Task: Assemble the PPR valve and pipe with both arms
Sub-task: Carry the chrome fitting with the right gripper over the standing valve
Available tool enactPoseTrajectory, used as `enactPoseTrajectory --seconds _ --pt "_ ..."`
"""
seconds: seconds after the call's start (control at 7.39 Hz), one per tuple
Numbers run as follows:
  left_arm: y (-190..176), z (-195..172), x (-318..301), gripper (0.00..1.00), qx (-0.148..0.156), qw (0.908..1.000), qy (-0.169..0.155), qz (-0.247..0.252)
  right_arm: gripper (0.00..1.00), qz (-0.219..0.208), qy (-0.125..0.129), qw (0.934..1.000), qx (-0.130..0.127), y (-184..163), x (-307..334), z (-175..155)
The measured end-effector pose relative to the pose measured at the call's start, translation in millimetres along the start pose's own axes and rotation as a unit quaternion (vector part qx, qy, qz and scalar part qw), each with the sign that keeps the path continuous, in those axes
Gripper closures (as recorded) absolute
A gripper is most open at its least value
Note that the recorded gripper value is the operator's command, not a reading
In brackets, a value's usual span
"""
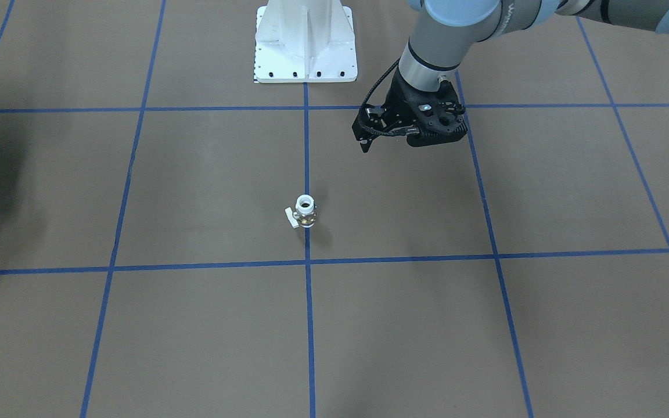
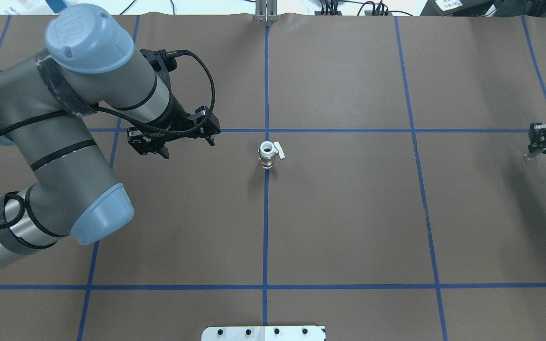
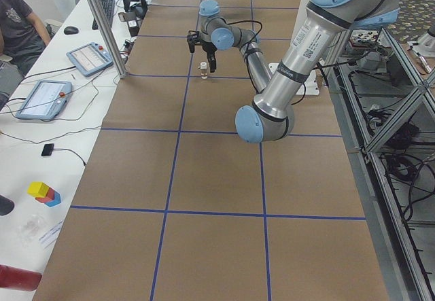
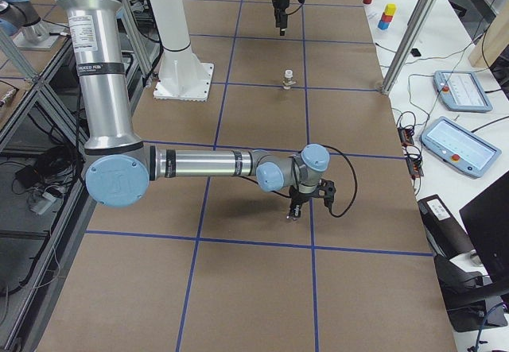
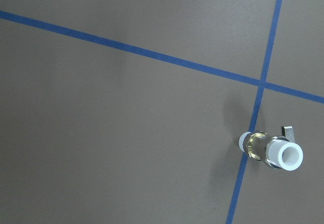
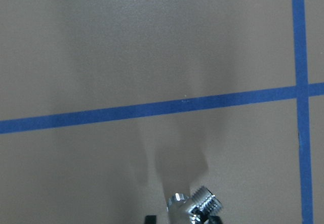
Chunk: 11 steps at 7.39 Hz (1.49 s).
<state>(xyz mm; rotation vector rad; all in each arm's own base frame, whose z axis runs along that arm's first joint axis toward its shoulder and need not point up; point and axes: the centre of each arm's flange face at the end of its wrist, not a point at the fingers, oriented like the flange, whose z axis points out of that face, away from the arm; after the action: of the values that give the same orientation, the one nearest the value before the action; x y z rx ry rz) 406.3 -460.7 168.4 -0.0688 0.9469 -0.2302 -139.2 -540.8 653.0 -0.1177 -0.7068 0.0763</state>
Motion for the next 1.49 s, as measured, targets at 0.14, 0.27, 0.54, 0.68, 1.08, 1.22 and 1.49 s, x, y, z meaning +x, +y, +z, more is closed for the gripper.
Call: enactPoseTrajectory --seconds 0.14,0.27,0.54,0.68,1.08,1.22,1.49 --pt "0 0 0 0.00 0.000 1.0000 0.000 0.000 1.00 -0.005 -0.004 1.0000 0.004 0 -6 -5" --pt "0 -2 0 0.00 0.001 1.0000 0.001 0.000 1.00 -0.009 -0.010 0.9998 0.012 -2 -19 -18" --pt "-3 -3 -9 0.00 0.003 1.0000 0.000 0.009 1.00 0.006 -0.021 0.9994 0.026 -28 -80 -66" --pt "-3 -5 -21 0.00 0.004 0.9997 -0.003 0.024 1.00 0.019 -0.026 0.9990 0.030 -44 -125 -95" --pt "-9 -6 -95 0.00 0.008 0.9937 -0.030 0.108 1.00 0.051 -0.063 0.9958 0.042 -42 -274 -154" --pt "-18 -7 -124 0.00 0.010 0.9891 -0.045 0.140 1.00 0.067 -0.084 0.9934 0.041 -22 -327 -166" --pt "-40 -21 -189 0.00 0.015 0.9766 -0.073 0.202 1.00 0.101 -0.120 0.9874 0.024 30 -436 -179"
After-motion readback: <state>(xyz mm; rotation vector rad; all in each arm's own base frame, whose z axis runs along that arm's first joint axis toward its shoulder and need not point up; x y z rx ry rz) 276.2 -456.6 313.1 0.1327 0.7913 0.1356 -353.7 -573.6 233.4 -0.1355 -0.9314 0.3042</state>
